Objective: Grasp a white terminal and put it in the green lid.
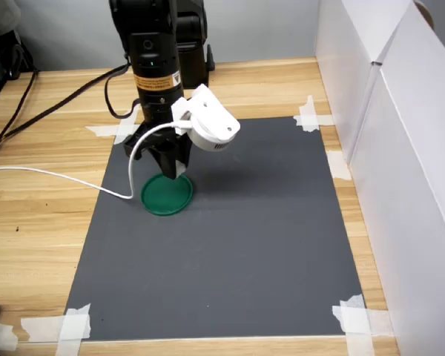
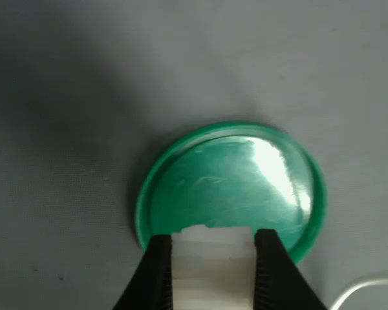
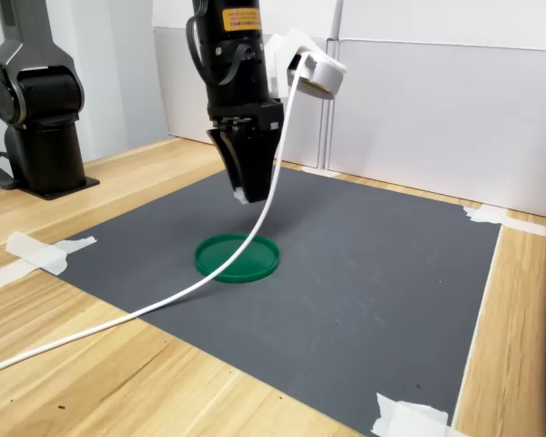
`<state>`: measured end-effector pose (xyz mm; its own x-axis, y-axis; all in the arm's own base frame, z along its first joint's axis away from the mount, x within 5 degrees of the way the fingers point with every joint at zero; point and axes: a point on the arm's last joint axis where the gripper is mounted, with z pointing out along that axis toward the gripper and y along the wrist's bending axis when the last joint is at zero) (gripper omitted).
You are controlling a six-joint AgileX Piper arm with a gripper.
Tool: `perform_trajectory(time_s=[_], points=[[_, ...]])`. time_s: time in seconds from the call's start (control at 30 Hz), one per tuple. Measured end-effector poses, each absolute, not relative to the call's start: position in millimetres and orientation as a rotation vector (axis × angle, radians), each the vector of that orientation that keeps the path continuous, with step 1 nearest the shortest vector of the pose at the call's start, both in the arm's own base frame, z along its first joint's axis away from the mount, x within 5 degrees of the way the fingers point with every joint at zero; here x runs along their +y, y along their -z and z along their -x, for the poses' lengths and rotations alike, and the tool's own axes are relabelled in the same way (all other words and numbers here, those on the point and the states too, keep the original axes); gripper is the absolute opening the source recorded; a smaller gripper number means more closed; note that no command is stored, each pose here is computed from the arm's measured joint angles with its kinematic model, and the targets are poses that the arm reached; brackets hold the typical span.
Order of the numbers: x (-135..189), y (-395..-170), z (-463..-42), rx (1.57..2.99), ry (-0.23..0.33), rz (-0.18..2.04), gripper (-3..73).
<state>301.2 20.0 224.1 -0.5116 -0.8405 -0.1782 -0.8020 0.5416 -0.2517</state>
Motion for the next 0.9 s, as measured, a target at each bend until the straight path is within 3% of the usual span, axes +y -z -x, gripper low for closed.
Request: perform_trajectory(time_s=[0.27, 0.63, 0.9], points=[[-5.2, -216.5, -306.2, 2.532, 0.234, 1.296, 27.4], [-4.8, -191.1, -312.4, 2.584, 0.174, 1.358, 27.4], [-5.6, -184.2, -314.8, 2.588, 0.179, 1.382, 27.4]])
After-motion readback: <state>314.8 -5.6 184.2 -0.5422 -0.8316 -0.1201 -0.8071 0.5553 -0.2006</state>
